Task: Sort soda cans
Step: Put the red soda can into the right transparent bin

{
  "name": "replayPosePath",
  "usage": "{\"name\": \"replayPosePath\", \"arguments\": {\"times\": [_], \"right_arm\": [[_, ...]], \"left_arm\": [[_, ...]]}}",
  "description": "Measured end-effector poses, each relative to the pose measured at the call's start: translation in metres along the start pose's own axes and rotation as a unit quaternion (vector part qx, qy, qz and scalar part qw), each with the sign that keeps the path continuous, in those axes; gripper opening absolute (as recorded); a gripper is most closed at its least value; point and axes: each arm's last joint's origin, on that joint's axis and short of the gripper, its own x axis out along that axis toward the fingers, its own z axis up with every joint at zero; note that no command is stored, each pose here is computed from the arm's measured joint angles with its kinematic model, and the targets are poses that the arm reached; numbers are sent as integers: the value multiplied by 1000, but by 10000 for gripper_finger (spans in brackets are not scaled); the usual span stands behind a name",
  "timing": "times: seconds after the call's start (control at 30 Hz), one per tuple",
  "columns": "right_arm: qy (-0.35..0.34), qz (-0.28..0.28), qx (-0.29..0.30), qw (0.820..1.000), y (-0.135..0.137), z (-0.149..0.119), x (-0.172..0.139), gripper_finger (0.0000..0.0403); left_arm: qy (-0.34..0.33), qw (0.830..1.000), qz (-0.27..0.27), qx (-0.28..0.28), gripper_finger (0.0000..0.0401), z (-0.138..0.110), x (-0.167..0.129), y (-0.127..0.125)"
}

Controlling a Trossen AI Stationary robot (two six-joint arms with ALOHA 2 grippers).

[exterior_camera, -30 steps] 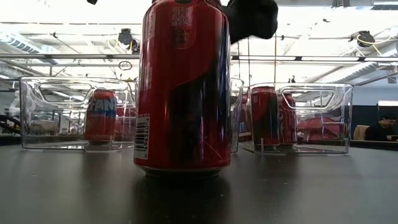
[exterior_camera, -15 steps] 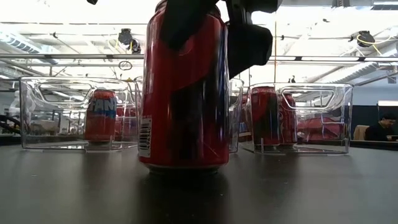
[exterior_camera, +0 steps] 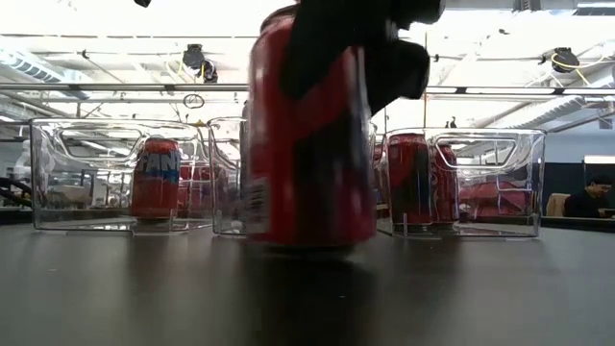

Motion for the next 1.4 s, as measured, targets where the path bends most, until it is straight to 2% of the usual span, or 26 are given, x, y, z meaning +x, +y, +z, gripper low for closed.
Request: {"name": "replayPosePath", "arguments": {"times": [0.1, 0.2, 0.3, 0.43, 0.57, 0.73, 0.8, 0.87, 0.97, 1.1, 1.23, 1.3, 1.4], "right_arm": [[-7, -3, 2, 1000, -2, 3, -20, 284], [-43, -22, 16, 999, -6, 8, -53, 284], [-96, -38, 61, 993, -10, 11, -89, 285], [-156, -67, 147, 975, -22, 9, -133, 288], [-188, -130, 220, 948, -37, -3, -157, 290], [-161, -236, 330, 900, -63, -22, -167, 291], [-160, -267, 358, 880, -69, -27, -171, 291], [-162, -281, 373, 869, -72, -29, -173, 291], [-161, -277, 390, 863, -80, -29, -171, 292], [-137, -298, 417, 848, -101, -41, -159, 292], [-146, -276, 456, 833, -118, -56, -150, 292], [-151, -267, 468, 829, -128, -61, -144, 292], [-156, -256, 465, 833, -141, -64, -130, 292]], "left_arm": [[0, 1000, 0, 0, 316, 0, 0, 0], [0, 1000, 0, 0, 316, 0, 0, 0], [0, 1000, 0, 0, 316, 0, 0, 0], [0, 1000, 0, 0, 316, 0, 0, 0], [0, 1000, 0, 0, 316, 0, 0, 0], [0, 1000, 0, 0, 316, 0, 0, 0], [-1, 1000, 0, 0, 316, 0, 0, 0], [0, 1000, 0, 0, 316, 0, 0, 0], [-1, 1000, 0, 0, 316, 0, 0, 0], [-1, 1000, 0, -1, 316, 0, 0, 0], [-2, 1000, 0, -1, 316, 0, 0, 0], [-2, 1000, 0, -1, 316, 0, 0, 0], [-2, 1000, 0, 3, 316, 0, 0, 0]]}}
